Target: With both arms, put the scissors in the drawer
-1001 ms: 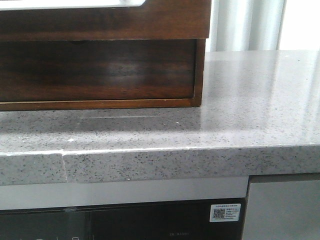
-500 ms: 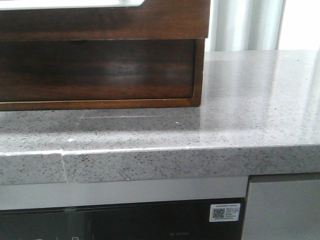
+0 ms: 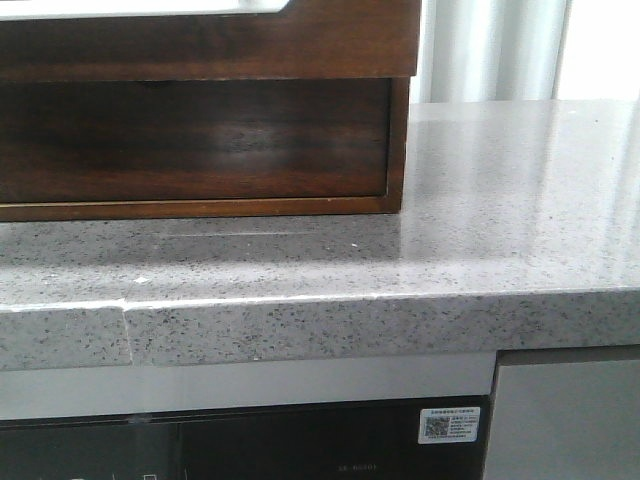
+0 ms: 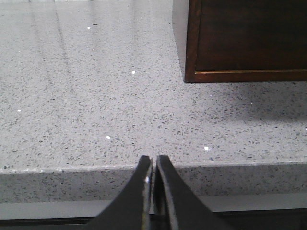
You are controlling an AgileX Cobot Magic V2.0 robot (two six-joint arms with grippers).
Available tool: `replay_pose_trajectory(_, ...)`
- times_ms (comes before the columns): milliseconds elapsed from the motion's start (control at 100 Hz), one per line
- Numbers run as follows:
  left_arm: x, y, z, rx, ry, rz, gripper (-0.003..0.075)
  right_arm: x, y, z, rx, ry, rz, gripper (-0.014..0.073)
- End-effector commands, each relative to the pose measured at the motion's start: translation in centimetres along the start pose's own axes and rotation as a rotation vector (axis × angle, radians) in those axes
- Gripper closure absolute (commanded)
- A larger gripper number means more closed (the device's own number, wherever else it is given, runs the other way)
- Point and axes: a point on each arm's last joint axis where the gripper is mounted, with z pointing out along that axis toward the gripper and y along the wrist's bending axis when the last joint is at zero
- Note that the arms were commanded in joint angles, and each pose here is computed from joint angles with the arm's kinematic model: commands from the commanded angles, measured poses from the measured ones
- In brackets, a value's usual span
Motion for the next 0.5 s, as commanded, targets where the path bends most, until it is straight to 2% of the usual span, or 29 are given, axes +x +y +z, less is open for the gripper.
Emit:
replay_pose_trajectory(0,0.1,0.0,0.0,0.001,-0.064,-0.021,0.074,-1.3,-0.7,-0.1,0.059,-0.073,0.008,0.0641)
replay_pose_trajectory(310,0.1,0.0,0.0,0.001,-0.064,-0.021,0.074,-1.4,-0.9,-0.1,0.073,-0.088,0.01,0.0641)
replay_pose_trajectory(490,0.1,0.0,0.0,0.001,-0.064,-0.021,0.074,-2.3,-1.9,-0.4,0.185,-0.193,0.142,0.0641)
